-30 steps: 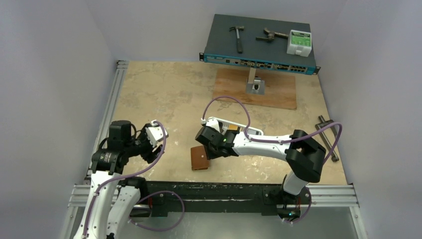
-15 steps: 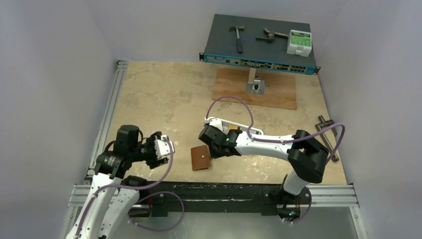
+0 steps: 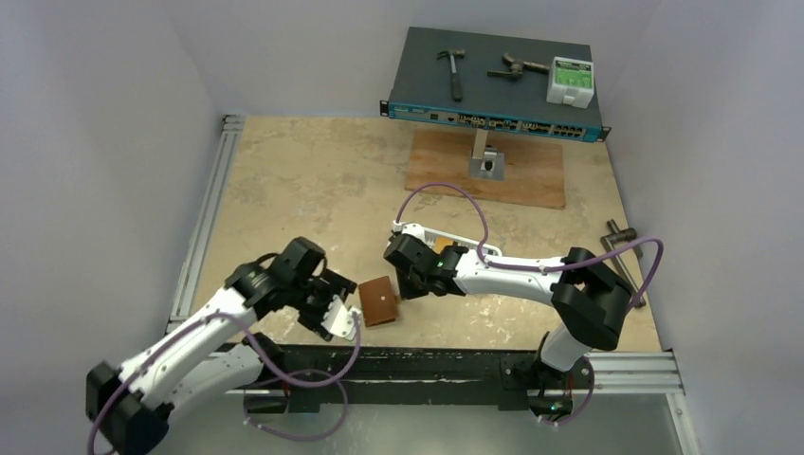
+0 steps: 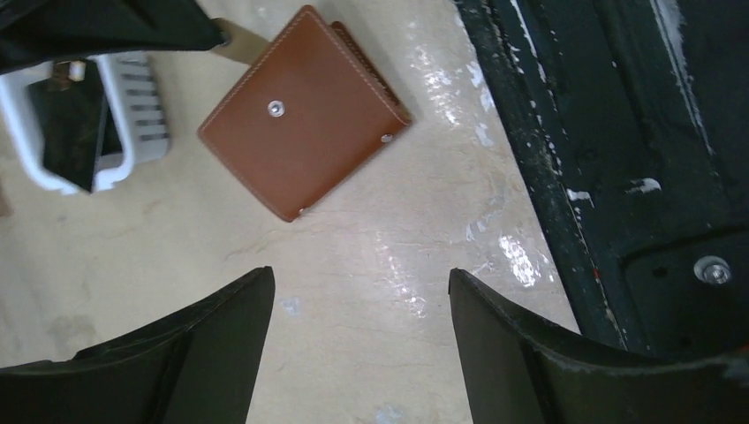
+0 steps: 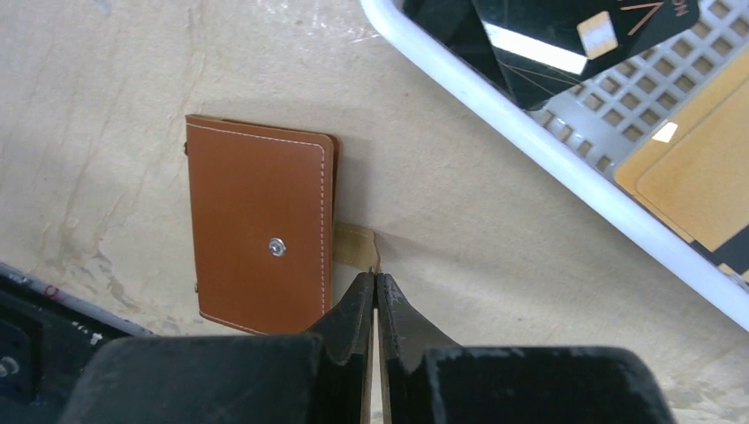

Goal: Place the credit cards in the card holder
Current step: Close the card holder at the center of the board.

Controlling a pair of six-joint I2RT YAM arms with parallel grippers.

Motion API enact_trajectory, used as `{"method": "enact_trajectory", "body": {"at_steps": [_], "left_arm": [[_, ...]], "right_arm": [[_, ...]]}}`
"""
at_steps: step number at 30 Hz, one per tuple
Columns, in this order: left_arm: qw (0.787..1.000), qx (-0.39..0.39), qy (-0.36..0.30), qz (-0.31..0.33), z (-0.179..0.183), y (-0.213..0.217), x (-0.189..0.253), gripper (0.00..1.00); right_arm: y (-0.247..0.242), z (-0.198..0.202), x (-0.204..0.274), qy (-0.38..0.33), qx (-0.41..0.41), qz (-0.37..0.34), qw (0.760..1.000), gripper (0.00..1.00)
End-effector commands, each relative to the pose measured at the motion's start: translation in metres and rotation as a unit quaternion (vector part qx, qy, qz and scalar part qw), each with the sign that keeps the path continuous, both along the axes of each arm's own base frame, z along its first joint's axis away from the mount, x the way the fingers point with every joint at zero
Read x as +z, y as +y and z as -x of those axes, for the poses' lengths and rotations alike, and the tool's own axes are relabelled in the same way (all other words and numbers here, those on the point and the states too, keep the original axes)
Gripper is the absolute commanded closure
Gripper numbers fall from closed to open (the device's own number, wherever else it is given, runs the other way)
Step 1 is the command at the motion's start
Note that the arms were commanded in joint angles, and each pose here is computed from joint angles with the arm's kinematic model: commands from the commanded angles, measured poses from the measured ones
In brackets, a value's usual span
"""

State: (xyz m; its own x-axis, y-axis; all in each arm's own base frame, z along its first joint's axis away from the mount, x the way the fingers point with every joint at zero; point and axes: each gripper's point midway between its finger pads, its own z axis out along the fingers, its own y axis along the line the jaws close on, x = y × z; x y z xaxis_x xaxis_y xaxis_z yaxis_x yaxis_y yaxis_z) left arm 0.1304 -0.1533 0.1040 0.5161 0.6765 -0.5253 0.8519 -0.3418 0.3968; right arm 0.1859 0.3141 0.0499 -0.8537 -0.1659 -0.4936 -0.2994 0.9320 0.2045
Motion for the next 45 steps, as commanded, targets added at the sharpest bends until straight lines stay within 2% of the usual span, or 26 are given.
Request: {"method": "enact_trajectory", "body": {"at_steps": [1, 3, 11, 14, 17, 20, 24, 29, 34, 41, 45], "left_arm": [[0.997, -0.023, 0.017, -0.076, -0.021, -0.016, 0.018, 0.32], [0.996, -0.024, 0.016, -0.089, -0.027, -0.02, 0.018, 0.37], [0.984, -0.103, -0.077, -0.127, -0.028, -0.029, -0.015, 0.41], [0.979, -0.084, -0.138, -0.123, -0.05, -0.046, 0.01, 0.45], [0.98, -0.017, -0.11, -0.163, -0.069, -0.05, 0.043, 0.49], [0.978, 0.045, -0.077, -0.187, -0.076, -0.048, 0.052, 0.54], [0.975, 0.053, -0.122, -0.179, -0.08, -0.036, 0.019, 0.54], [0.985, 0.104, -0.024, -0.134, -0.047, -0.036, -0.01, 0.54], [0.995, 0.075, 0.0, -0.073, -0.034, -0.054, -0.021, 0.49], [0.999, 0.0, 0.007, -0.053, -0.024, -0.073, -0.05, 0.45], [0.997, -0.05, -0.013, -0.058, -0.019, -0.073, -0.071, 0.44]], "right_arm": [[0.021, -0.004, 0.026, -0.009, 0.018, -0.054, 0.998, 1.0], [0.02, -0.003, 0.026, -0.005, 0.022, -0.053, 0.998, 1.0], [0.003, -0.001, 0.007, 0.006, 0.01, -0.025, 1.0, 1.0], [-0.007, -0.004, -0.002, 0.017, 0.001, -0.029, 0.999, 1.0], [-0.016, -0.01, -0.009, 0.02, -0.004, -0.03, 0.999, 1.0], [-0.021, -0.017, -0.009, 0.016, -0.007, -0.021, 1.0, 1.0], [-0.021, -0.017, -0.005, 0.016, -0.004, -0.025, 1.0, 1.0], [-0.021, -0.01, -0.008, 0.034, -0.003, -0.028, 0.999, 1.0], [-0.017, -0.008, -0.004, 0.04, -0.003, -0.039, 0.998, 1.0], [-0.01, -0.005, 0.007, 0.05, 0.004, -0.058, 0.997, 1.0], [-0.007, -0.003, 0.012, 0.057, 0.012, -0.06, 0.997, 1.0]]}}
